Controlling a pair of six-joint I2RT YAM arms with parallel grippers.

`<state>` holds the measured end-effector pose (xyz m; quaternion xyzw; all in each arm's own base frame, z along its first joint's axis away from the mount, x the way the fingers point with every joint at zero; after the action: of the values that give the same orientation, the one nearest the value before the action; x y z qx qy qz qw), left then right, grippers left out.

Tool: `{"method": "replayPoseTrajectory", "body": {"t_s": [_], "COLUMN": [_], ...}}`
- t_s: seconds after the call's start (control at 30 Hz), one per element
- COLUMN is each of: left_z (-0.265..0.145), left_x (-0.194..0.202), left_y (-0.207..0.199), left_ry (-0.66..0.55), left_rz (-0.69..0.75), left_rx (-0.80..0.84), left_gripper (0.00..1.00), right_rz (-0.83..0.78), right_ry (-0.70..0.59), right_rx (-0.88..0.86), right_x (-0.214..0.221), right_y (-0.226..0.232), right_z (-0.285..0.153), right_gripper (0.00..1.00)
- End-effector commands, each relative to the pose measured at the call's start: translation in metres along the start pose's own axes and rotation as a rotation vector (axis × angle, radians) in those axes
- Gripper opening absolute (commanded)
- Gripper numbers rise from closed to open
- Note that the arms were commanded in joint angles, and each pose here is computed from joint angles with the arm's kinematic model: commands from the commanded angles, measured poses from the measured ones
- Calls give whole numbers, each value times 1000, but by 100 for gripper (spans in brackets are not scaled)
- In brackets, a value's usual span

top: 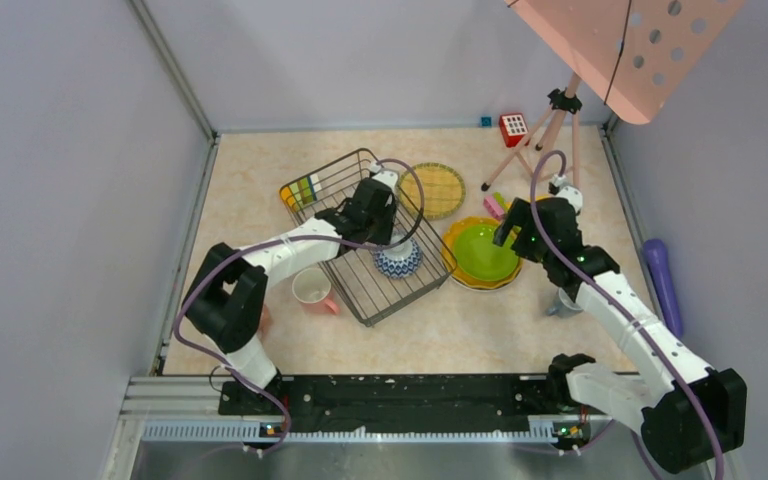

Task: Load the mixed dishes into the dish rack

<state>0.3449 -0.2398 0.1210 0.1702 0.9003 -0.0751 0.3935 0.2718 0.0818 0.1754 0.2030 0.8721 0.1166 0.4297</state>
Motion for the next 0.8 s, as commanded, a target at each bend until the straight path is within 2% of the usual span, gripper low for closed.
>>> {"method": "replayPoseTrajectory", "body": {"t_s": [0.0,0.2,0.47,0.6,0.7,0.77], "left_z": [-7,-24,-36,-46,-58,-66], "left_x": [-18,8,26,14,-3,-10], "left_y": [-27,-41,-58,-59,-47,-39], "left_ry": [-26,123,202,174,104,66], "left_rz": [-17,-2,-14,-13,-13,-18], "left_rx": [176,301,438,453,373,323], "left_gripper": [42,43,43,42,43,45], "right_rz": [49,126,225,236,216,203], "right_ry": [-19,54,137,142,117,98], "right_rx": [63,159,177,215,190,179], "right_x": [-1,21,47,49,44,40], "right_y": [-11,-25,-27,-30,-26,-25], "right_z": [1,9,25,32,36,39], "right_gripper": [90,88,75,69,64,56]}}
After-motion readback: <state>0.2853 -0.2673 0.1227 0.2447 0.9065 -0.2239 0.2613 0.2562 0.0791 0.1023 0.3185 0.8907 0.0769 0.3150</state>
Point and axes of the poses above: each gripper's point midway between its finger pads, its own z axis out along the fingers, its own y axis along the line the jaws close on, x = y × z, the point moved 3 cm from there along -z, back along the fingers, and after that the axes turned 4 degrees about z, right-handed, at the moved point
